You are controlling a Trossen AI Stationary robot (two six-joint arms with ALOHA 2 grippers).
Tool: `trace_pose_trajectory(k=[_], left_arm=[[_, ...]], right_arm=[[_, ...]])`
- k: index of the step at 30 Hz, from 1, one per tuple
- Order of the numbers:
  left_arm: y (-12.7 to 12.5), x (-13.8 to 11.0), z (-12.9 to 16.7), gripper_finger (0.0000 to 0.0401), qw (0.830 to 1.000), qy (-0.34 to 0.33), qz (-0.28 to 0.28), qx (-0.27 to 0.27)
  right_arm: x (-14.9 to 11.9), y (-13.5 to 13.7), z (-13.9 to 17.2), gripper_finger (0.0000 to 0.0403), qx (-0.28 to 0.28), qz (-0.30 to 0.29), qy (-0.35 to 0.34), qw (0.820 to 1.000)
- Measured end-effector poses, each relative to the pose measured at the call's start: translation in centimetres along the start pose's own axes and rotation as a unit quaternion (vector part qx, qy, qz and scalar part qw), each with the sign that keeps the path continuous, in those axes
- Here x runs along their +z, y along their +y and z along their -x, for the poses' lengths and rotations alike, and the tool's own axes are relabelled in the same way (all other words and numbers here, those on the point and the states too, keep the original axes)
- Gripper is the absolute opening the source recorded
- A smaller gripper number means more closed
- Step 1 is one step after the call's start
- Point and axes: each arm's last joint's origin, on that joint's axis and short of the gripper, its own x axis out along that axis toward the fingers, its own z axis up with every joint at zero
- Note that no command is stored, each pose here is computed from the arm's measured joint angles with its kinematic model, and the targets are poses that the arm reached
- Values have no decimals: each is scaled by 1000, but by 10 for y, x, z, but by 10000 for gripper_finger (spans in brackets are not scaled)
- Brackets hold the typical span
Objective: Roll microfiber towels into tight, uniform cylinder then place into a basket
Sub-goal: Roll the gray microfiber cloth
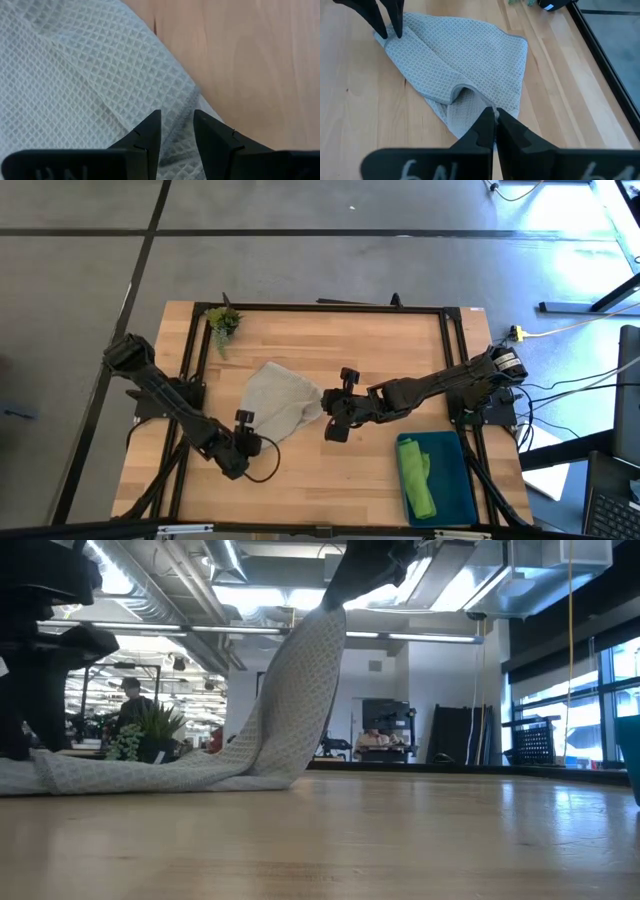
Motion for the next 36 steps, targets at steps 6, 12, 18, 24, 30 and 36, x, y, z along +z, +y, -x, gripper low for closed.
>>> trace_pose_trajectory(k=[6, 12, 18, 24, 30, 36], left_arm=[[2, 0, -1, 106, 1000, 1, 0, 12], [2, 0, -2, 106, 1000, 1, 1, 12], [2, 0, -3, 106, 1000, 3, 0, 13], [0, 0, -4, 106, 1000, 2, 12, 12], [-3, -3, -12, 106, 1000, 23, 12, 13], [-3, -3, -14, 104, 999, 24, 26, 17]], right_arm=[[0, 0, 0, 10, 0, 1, 0, 1000], [0, 0, 0, 10, 0, 0, 0, 1000], [0, 0, 0, 10, 1, 0, 0, 1000], [0, 0, 0, 10, 4, 0, 1, 1000], [0, 0, 0, 10, 4, 0, 0, 1000], [0, 0, 0, 10, 4, -1, 0, 1000]])
